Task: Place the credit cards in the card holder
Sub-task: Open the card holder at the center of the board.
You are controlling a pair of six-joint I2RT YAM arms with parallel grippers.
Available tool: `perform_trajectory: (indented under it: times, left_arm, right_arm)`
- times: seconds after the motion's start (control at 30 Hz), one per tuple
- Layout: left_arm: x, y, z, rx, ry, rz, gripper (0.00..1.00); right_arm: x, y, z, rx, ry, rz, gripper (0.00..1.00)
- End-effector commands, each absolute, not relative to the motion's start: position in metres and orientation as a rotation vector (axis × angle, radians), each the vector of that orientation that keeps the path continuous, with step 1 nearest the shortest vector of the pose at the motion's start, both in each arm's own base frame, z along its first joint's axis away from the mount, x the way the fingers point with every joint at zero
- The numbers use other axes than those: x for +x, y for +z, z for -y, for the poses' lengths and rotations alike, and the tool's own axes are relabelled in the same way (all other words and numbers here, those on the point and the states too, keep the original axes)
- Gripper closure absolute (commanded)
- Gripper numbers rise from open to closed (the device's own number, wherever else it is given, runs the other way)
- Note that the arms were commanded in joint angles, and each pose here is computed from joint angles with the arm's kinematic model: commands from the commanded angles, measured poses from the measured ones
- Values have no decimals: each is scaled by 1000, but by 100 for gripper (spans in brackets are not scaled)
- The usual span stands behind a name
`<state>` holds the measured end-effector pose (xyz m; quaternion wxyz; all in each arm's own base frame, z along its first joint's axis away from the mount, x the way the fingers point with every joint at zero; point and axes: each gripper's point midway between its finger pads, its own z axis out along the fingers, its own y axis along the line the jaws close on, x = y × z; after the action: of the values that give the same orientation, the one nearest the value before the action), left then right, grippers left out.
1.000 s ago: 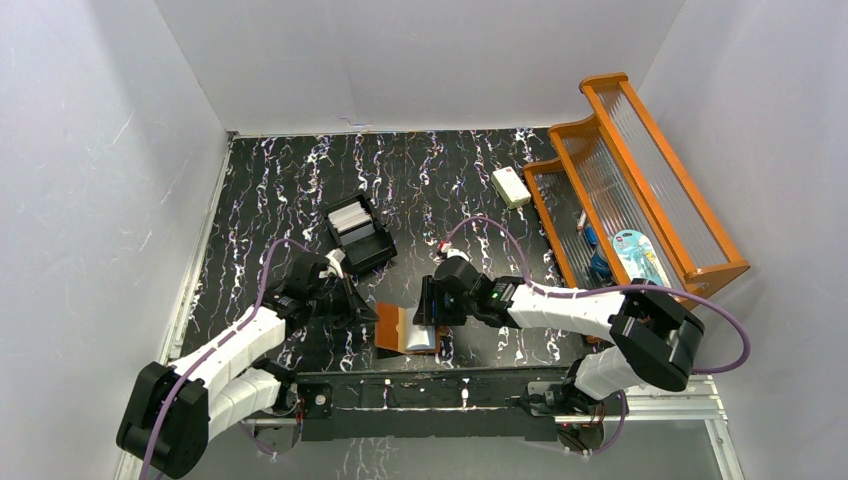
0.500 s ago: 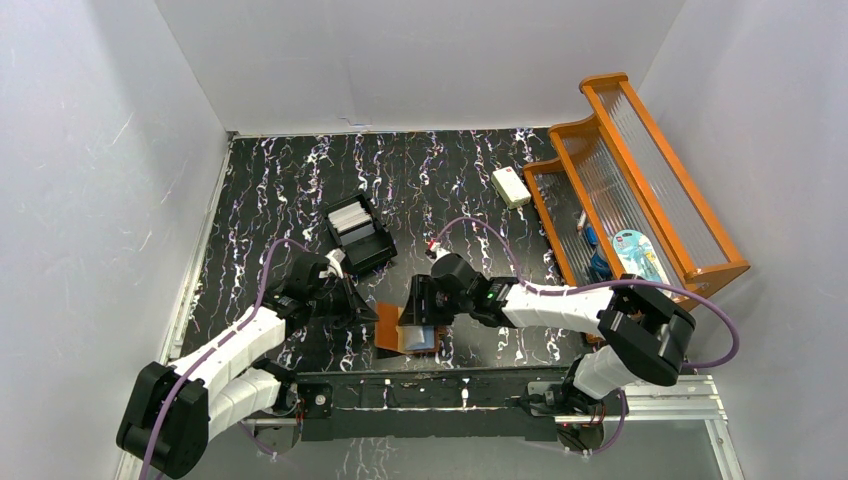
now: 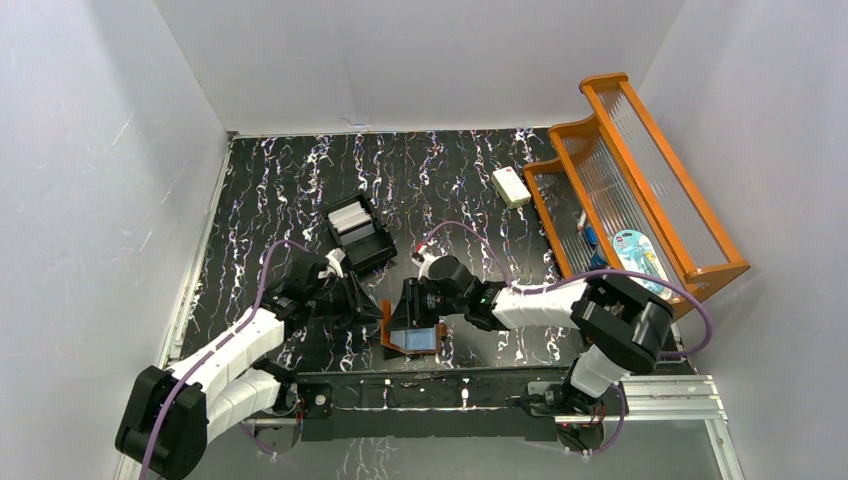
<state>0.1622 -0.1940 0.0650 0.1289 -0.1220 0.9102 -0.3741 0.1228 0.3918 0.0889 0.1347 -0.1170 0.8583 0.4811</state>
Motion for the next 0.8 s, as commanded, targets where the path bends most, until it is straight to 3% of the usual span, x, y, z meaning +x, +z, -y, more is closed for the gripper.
perform_trajectory:
  times: [0.0, 0.27, 0.47, 0.63, 0.77]
  left_arm:
    - [162, 86, 204, -339, -1205, -2594, 66]
    - [163, 83, 203, -335, -1190, -2596, 55]
    - [165, 71, 199, -318, -1127, -2631, 56]
    - [166, 62, 194, -301, -1055, -2676, 88]
    - [167, 62, 192, -293, -1031, -2678, 99]
  right_arm:
    - [122, 90, -403, -366, 1491, -2436, 63]
    - [122, 71, -408, -392, 1469, -2470, 66]
    - [124, 75, -406, -421, 1421, -2486, 57]
    - [130, 88, -392, -431, 1299, -2487, 54]
    - [133, 87, -371, -435, 1179, -2492, 59]
